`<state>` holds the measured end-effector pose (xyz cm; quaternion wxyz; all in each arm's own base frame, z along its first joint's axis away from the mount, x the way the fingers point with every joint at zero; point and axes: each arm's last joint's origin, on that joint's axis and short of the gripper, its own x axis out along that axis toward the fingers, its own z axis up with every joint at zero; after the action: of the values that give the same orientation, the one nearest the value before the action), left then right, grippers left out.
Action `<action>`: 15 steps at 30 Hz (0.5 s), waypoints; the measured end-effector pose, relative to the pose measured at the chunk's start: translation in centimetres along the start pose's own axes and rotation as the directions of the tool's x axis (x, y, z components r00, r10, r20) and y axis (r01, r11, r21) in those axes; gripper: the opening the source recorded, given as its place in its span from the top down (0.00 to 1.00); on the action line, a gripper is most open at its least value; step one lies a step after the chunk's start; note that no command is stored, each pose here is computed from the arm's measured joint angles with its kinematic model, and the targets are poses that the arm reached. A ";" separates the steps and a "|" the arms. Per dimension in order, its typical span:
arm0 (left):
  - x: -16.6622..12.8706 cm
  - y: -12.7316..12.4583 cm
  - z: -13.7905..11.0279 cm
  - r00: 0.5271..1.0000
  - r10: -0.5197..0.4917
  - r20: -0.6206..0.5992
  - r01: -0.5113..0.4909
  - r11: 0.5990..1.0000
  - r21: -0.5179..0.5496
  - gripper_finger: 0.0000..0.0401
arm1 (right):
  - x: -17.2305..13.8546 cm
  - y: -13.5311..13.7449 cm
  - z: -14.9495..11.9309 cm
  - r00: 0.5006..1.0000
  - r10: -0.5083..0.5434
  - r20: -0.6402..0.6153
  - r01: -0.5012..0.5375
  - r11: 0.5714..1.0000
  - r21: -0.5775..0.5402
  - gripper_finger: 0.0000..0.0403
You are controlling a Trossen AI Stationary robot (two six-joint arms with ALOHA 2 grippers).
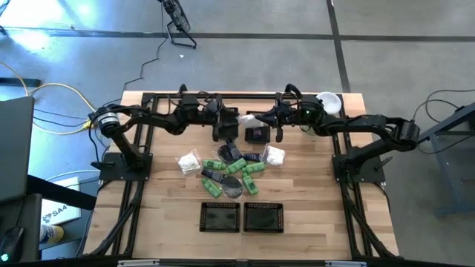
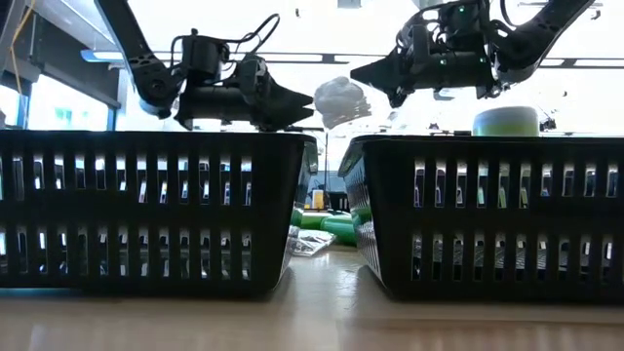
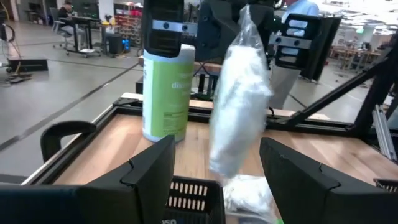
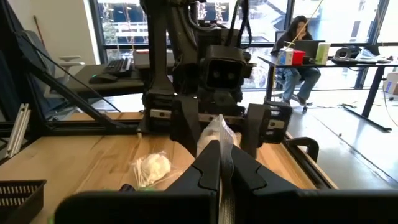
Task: Pick & Place Travel size toiletries
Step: Put the cotton pack into the top left black bin
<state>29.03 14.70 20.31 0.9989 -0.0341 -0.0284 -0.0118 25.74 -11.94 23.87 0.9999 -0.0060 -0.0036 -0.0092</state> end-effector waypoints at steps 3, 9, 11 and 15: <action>0.5 0.3 -0.2 1.000 0.001 -0.001 -0.001 1.000 -0.012 0.43 | 0.0 0.0 0.0 1.000 -0.016 -0.003 0.016 1.000 0.001 1.00; 2.2 0.3 -0.4 0.999 -0.037 -0.002 0.037 0.999 -0.033 0.43 | 0.0 0.0 -0.1 1.000 -0.018 -0.005 0.018 1.000 -0.012 1.00; 2.8 0.1 -0.5 0.999 -0.054 -0.003 0.054 0.998 -0.031 0.43 | 0.0 0.0 -0.1 1.000 -0.018 -0.005 0.018 1.000 -0.013 1.00; 3.7 -0.3 -0.5 0.996 -0.091 -0.003 0.091 0.996 -0.012 0.43 | 0.0 -0.1 -0.1 1.000 -0.027 -0.005 0.027 1.000 -0.013 1.00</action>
<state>32.71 14.24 20.00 0.9972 -0.0385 -0.0282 -0.0576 25.73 -12.01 23.81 0.9997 -0.0125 -0.0011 -0.0229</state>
